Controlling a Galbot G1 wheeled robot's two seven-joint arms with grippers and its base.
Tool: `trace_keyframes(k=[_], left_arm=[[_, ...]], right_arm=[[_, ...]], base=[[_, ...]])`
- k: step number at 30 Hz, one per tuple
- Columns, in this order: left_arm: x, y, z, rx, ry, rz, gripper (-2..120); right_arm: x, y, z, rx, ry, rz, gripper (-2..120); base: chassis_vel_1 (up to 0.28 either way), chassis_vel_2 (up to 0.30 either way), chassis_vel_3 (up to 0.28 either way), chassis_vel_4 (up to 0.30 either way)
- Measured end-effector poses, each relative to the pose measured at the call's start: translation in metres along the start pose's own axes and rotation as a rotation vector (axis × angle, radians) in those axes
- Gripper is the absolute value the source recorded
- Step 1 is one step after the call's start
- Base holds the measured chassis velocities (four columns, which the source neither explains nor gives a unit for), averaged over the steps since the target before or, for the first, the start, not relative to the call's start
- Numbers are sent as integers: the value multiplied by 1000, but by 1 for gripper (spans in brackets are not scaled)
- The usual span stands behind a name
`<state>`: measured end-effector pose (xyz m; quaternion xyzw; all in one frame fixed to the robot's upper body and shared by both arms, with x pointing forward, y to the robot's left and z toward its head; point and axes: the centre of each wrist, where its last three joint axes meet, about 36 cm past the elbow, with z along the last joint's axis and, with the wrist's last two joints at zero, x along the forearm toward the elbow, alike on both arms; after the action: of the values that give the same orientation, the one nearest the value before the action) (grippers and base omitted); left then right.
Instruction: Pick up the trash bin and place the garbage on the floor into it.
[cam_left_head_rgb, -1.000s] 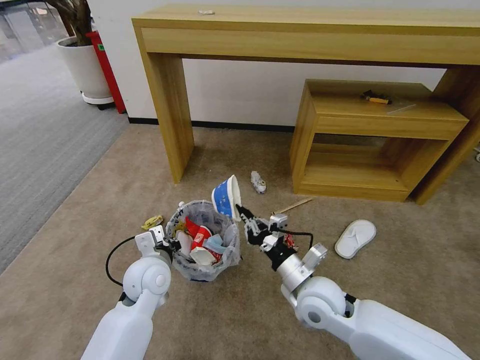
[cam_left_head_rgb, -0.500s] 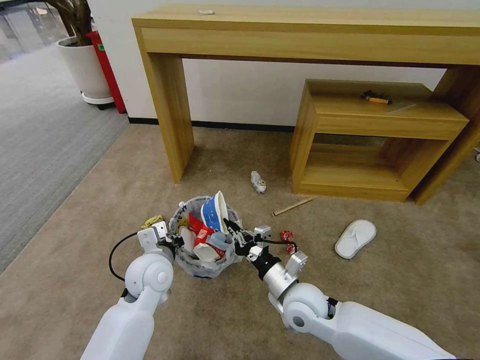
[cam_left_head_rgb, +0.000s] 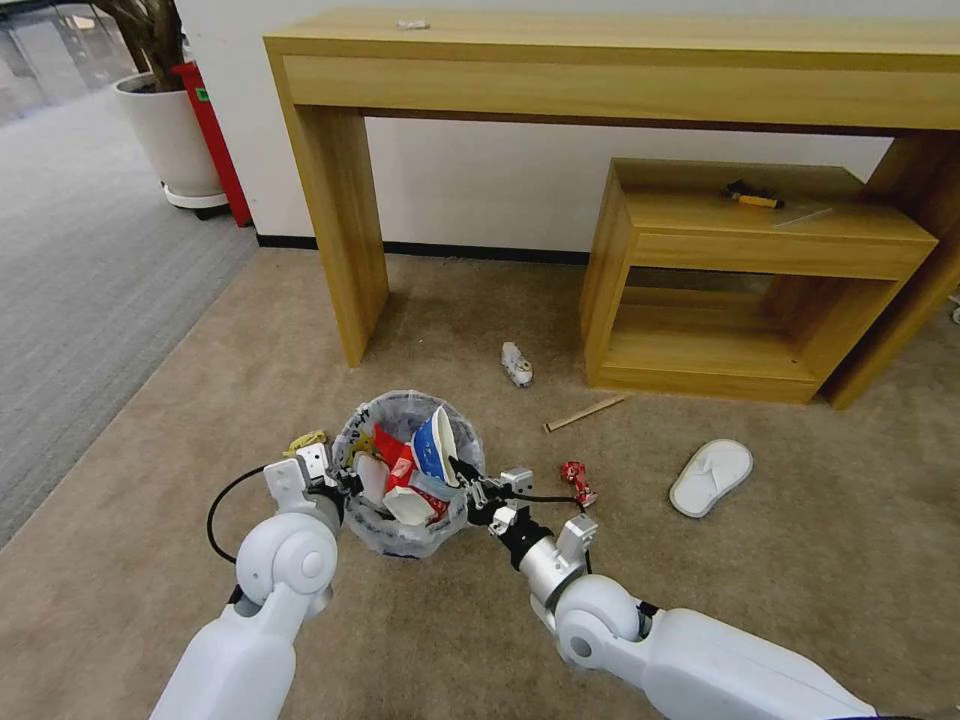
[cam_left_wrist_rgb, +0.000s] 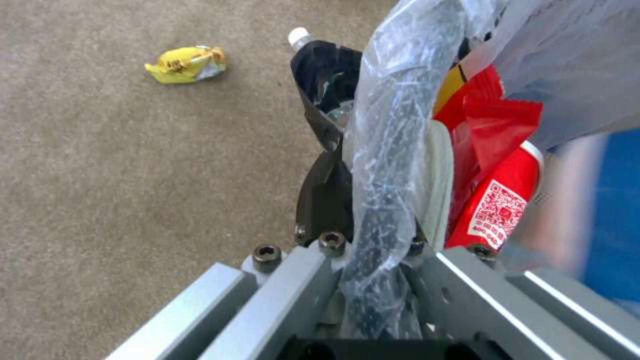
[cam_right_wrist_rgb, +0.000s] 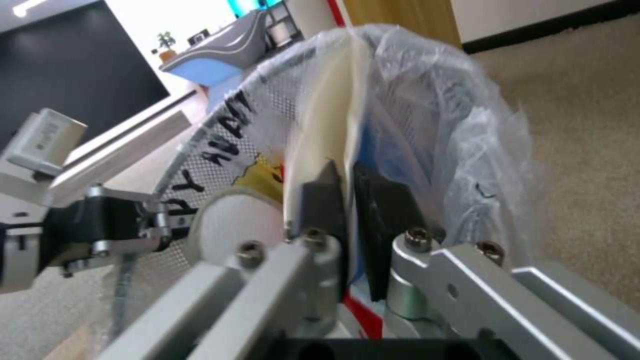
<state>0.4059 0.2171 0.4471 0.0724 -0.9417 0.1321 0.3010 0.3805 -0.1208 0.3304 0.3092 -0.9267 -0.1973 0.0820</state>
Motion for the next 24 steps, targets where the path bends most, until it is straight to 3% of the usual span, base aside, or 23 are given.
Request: trace_keyframes(k=[8,15,17,19,21,22,23,24], left_arm=[[-1,-2,3,-3,7,6,0],[-11,3,12,-11,25,-19,0],[-14,7,15,-17,27,-29,0],[-14,9,16,-18,27,-34,0],[-16,12,17,-18,26,-42,0],[-16,12,17,-18,26,-42,0],[-16,14,17,-18,24,-45,0],[-17,15,16,-17,22,-46,0]], right_arm=[[-2,0,0,14,-5,11,39],[-19,0,-28,45,-97,48,63],[-28,-18,-58,110,-158,117,74],[-29,-26,-68,137,-174,147,78],[-27,-59,-95,249,-221,254,87],[-27,-59,-95,249,-221,254,87],[-23,-73,-102,287,-231,299,92],[-13,-97,-110,352,-250,370,96]], base=[[0,0,0,0],[0,0,0,0],[0,0,0,0],[0,0,0,0],[0,0,0,0],[0,0,0,0],[0,0,0,0],[0,0,0,0]])
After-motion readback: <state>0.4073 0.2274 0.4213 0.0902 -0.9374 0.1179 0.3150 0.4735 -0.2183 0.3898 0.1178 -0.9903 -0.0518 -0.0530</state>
